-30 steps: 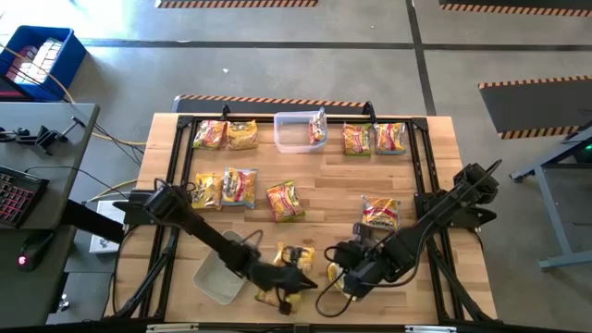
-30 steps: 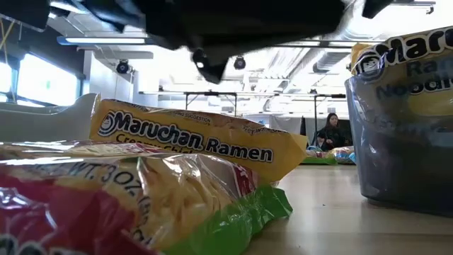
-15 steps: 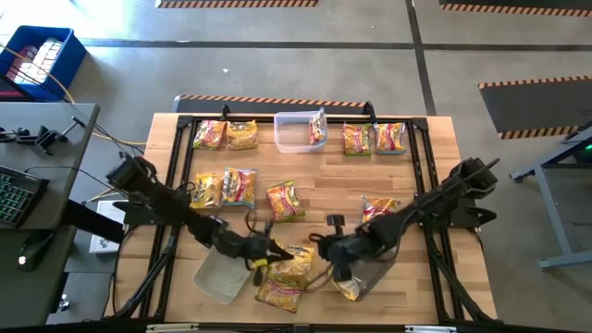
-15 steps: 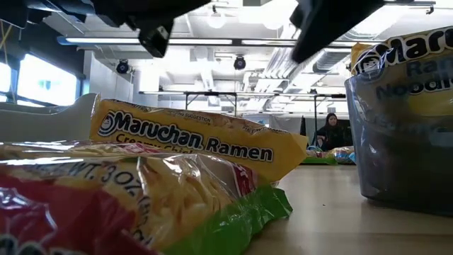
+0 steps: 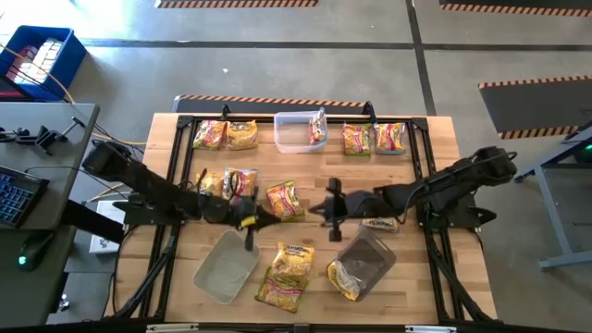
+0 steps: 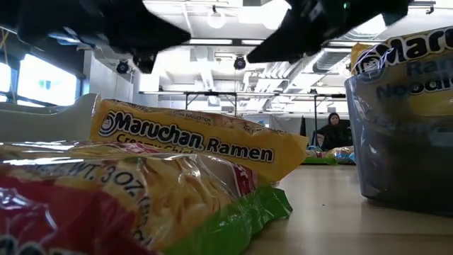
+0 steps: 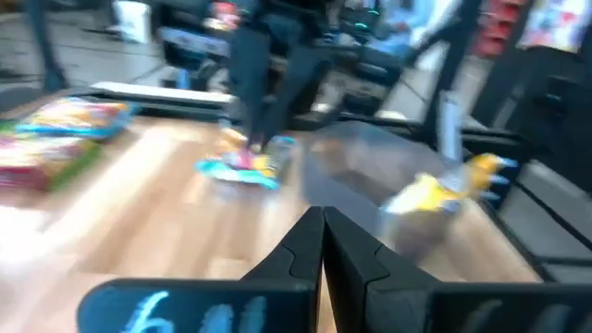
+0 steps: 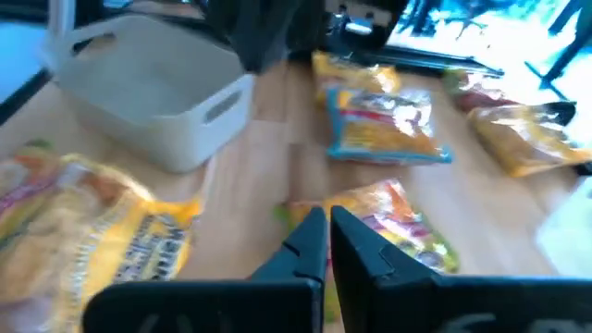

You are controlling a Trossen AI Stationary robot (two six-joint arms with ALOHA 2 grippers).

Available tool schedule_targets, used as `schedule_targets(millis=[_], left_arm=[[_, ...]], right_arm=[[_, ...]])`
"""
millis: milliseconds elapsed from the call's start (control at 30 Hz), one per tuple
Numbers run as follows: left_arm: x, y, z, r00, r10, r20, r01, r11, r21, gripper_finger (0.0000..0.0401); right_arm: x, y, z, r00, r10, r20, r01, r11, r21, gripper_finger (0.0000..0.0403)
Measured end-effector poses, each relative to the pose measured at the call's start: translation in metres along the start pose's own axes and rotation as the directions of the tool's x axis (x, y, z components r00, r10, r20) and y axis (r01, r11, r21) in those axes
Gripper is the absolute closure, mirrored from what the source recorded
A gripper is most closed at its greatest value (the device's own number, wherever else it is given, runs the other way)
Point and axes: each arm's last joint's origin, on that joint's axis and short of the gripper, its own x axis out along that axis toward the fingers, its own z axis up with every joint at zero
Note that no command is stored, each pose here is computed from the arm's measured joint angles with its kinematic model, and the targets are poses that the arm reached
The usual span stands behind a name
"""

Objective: Sort Maruchan noodles
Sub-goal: Put the green noodle pack into the gray bin

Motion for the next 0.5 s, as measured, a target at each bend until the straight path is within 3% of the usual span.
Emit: schedule_targets(millis=[233,500], left_arm=[[-0.003,0.043,-0.003,0.986,0.146,-0.078,-0.148,0.989,-0.024,0.0398],[-0.001,0.070,-0.007,0.973,0.191,-0.132,-0.197,0.980,-0.032,0.0398]], right_arm=[[0.007,-0.040,-0.019,0.987,-0.135,0.089,0.133,0.991,0.030,0.0403],[0.013,-0.068,-0.029,0.974,-0.218,0.054,0.213,0.973,0.094,0.0403]])
